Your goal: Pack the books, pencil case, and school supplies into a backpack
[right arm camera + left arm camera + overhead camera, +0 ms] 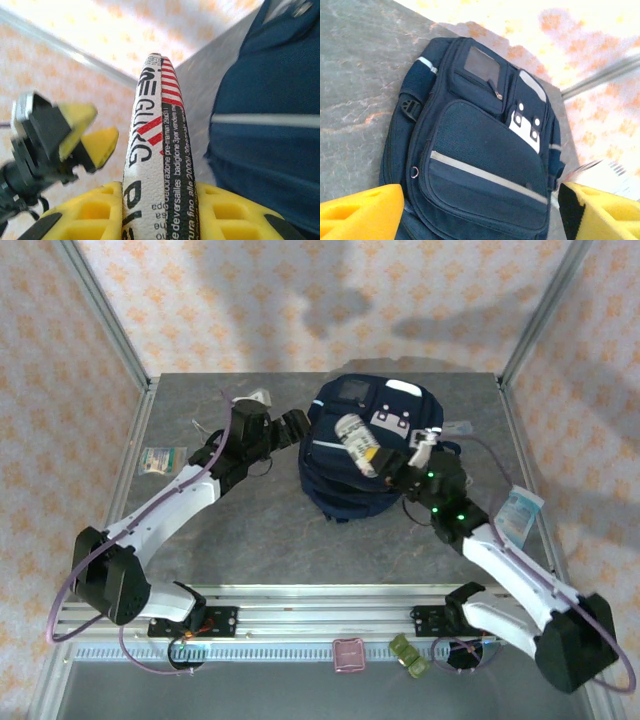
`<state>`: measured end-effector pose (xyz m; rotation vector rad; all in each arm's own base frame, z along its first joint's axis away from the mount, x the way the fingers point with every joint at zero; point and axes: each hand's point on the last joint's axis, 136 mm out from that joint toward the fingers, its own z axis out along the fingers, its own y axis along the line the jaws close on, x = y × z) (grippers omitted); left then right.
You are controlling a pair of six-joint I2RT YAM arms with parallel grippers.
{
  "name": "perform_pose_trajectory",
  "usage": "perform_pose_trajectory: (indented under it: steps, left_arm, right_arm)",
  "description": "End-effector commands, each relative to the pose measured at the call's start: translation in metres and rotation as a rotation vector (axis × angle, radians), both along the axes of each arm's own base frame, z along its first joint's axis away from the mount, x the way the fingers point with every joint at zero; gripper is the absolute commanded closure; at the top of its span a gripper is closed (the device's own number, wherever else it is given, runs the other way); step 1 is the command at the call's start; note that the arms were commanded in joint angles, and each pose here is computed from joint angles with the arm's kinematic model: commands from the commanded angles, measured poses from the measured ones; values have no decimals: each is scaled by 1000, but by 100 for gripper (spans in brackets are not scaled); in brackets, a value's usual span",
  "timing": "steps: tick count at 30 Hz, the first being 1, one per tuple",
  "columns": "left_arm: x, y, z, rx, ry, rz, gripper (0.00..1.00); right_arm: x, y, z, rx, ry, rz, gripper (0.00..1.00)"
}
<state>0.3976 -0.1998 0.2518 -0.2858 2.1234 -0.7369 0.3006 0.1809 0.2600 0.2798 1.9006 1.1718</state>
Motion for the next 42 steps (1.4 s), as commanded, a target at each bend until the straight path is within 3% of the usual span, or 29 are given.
perform_pose_trajectory:
  steps: [1,7,11,18,23,30,33,37,42]
  left_arm:
    - [-2,-39,-6,216,-102,-243,21]
    - [-8,-89,-44,626,-141,-474,22]
    - [-18,-115,-67,809,-178,-626,21]
    - [-8,-125,-103,1009,-171,-717,18]
    - [10,-127,-104,1115,-242,-660,17]
    - [26,-133,-136,1219,-272,-689,19]
    - [34,-133,-143,1253,-267,-670,29]
    - [40,-137,-143,1248,-299,-647,69]
    - [45,-141,-138,1237,-294,-646,94]
  right_arm:
    - [-2,-42,-3,-34,32,-145,82]
    - [-5,-82,1,-40,40,-273,82]
    - [-4,-87,-1,-32,48,-282,82]
    - [-4,-88,1,-19,38,-274,82]
    - [-5,-84,-1,0,37,-256,81]
    - [-7,-83,-8,22,51,-250,81]
    - [-7,-83,-8,22,49,-249,81]
    - [-7,-83,-8,26,49,-249,81]
    - [-8,-84,-9,25,51,-257,81]
